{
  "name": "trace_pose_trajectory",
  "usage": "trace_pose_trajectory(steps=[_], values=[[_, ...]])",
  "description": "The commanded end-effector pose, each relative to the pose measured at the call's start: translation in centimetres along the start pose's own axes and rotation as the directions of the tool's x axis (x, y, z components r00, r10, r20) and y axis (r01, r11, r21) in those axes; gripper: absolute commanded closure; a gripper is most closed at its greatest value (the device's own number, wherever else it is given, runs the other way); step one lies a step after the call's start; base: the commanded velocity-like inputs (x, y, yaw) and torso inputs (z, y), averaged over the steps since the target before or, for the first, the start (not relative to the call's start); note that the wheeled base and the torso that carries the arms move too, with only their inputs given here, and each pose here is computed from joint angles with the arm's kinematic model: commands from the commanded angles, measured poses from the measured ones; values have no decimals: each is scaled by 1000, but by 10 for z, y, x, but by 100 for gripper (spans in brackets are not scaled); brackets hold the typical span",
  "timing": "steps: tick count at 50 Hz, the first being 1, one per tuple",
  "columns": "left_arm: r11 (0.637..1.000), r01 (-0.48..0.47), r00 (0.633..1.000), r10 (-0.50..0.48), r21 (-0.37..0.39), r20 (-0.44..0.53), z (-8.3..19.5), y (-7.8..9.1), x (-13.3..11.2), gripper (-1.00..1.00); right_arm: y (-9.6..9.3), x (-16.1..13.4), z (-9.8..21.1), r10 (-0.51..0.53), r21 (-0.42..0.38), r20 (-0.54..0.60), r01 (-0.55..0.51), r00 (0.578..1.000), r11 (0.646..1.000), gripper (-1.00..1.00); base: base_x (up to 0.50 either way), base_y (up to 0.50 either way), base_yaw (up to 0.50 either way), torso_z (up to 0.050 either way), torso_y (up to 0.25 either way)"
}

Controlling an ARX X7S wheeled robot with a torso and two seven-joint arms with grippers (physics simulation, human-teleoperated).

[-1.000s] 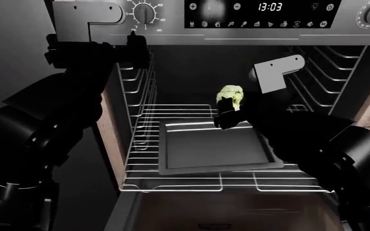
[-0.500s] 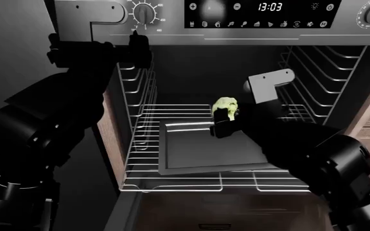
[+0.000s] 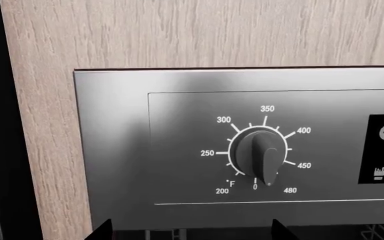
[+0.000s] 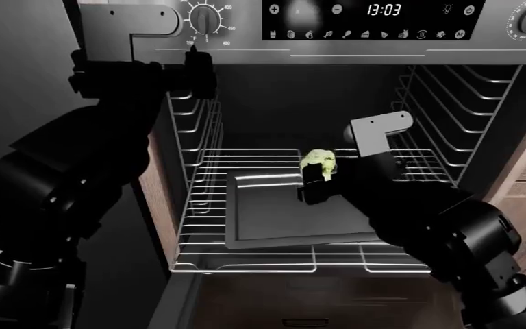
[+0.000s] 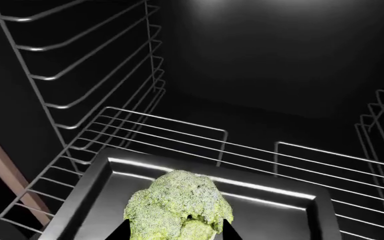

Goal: Place the broccoli on the rack of the oven.

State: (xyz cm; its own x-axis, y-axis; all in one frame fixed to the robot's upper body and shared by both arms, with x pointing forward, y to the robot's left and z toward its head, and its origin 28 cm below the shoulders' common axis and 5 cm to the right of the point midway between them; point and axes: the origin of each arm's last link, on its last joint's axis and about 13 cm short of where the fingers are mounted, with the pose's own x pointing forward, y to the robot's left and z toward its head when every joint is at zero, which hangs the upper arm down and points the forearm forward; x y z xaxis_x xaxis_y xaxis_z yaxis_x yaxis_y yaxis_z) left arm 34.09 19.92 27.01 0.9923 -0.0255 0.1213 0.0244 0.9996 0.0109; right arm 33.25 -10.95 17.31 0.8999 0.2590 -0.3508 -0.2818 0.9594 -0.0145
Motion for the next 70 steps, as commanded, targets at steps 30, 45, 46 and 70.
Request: trace_pose_trajectory(steps=[30, 45, 46, 70], values=[[1000, 1, 1000, -1, 0, -10, -6, -1, 1, -100, -1, 11, -22, 26, 37, -62, -24, 998, 999, 100, 0, 0, 0, 0, 0], [1000, 0, 1000, 0, -3, -14, -8, -1, 1, -100, -1, 13, -30, 31, 51, -77, -27, 997, 998, 100, 0, 0, 0, 0, 0], [1000, 1, 1000, -1, -2, -15, -9, -1, 1, -100, -1, 13, -31, 33, 51, -78, -29, 996, 998, 100, 0, 0, 0, 0, 0], [1000, 5, 1000, -5, -3, -8, -5, -2, 2, -100, 1, -1, -26, 37, 37, -59, -35, 998, 999, -100, 0, 0, 0, 0, 0]])
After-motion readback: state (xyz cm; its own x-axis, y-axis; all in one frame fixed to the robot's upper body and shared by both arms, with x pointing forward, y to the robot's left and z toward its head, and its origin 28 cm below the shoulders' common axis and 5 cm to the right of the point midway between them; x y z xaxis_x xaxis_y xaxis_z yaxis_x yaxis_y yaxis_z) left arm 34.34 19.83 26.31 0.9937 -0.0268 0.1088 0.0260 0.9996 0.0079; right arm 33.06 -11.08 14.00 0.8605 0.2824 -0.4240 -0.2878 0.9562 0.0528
